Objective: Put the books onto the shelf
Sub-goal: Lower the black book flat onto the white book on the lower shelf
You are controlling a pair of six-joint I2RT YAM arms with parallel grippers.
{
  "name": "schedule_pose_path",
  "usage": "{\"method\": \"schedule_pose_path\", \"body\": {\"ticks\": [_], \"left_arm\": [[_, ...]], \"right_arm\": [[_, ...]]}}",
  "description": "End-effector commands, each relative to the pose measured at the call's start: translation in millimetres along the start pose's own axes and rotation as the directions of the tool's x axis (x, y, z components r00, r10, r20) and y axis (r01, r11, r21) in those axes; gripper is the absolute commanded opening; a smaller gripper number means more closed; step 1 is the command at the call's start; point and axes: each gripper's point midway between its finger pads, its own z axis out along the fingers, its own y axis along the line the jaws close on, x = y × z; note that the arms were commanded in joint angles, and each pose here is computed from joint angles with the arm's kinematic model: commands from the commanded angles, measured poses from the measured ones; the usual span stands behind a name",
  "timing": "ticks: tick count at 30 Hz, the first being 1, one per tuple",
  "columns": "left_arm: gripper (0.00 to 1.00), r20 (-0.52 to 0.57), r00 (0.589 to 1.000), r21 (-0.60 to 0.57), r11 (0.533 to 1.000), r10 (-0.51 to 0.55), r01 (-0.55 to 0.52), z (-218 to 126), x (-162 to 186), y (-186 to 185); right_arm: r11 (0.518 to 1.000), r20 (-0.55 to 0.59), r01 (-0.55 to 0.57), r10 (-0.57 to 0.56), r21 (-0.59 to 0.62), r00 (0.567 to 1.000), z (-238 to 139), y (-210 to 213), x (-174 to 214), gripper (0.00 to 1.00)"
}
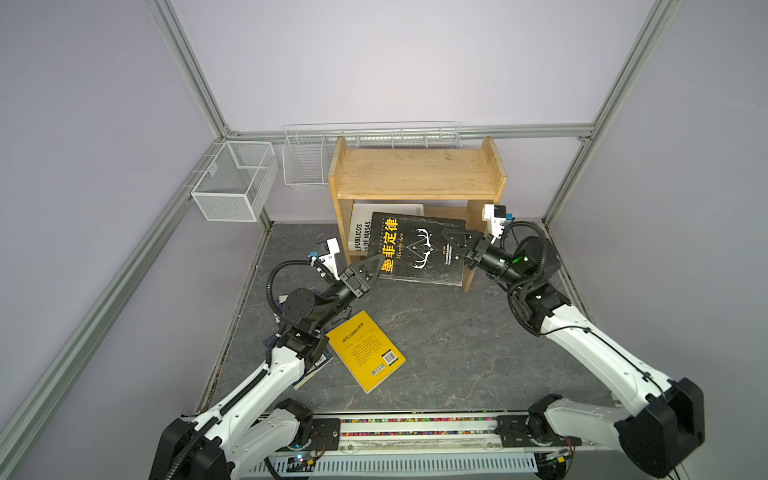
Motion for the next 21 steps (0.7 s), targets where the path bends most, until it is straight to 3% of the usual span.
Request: {"method": "schedule_pose_path", "body": {"ticks": [1, 5, 8, 15, 21], "left_arm": [[0.12, 0.042, 0.999, 0.015, 1.0, 0.004, -0.004, -1, -8, -7], [0.0, 0.096, 0.995, -0.044, 0.999, -0.004, 0.008, -4, -15, 4], [0.0, 0.112, 0.994, -0.081, 0.997, 0.012, -0.003, -4, -20, 7], [0.0, 0.136, 0.99, -0.116, 0.993, 0.033, -0.017, -2, -30, 7], [0.0, 0.149, 0.989, -0.1, 0.995, 0.019, -0.005, 1, -34, 10]], "right_arm": [[1.0, 0.035, -0.001, 0.002, -0.014, 0.999, 2, 6, -7, 0.3], [0.996, 0.032, -0.014, 0.011, 0.09, 0.999, -3, -18, -2, 0.58], [0.986, 0.006, -0.004, 0.004, 0.166, 1.0, -10, -33, 8, 0.67], [0.965, -0.039, -0.017, 0.028, 0.263, 0.999, -28, -60, 35, 0.71], [0.967, -0.071, -0.062, 0.082, 0.249, 0.994, -27, -79, 61, 0.63]]}}
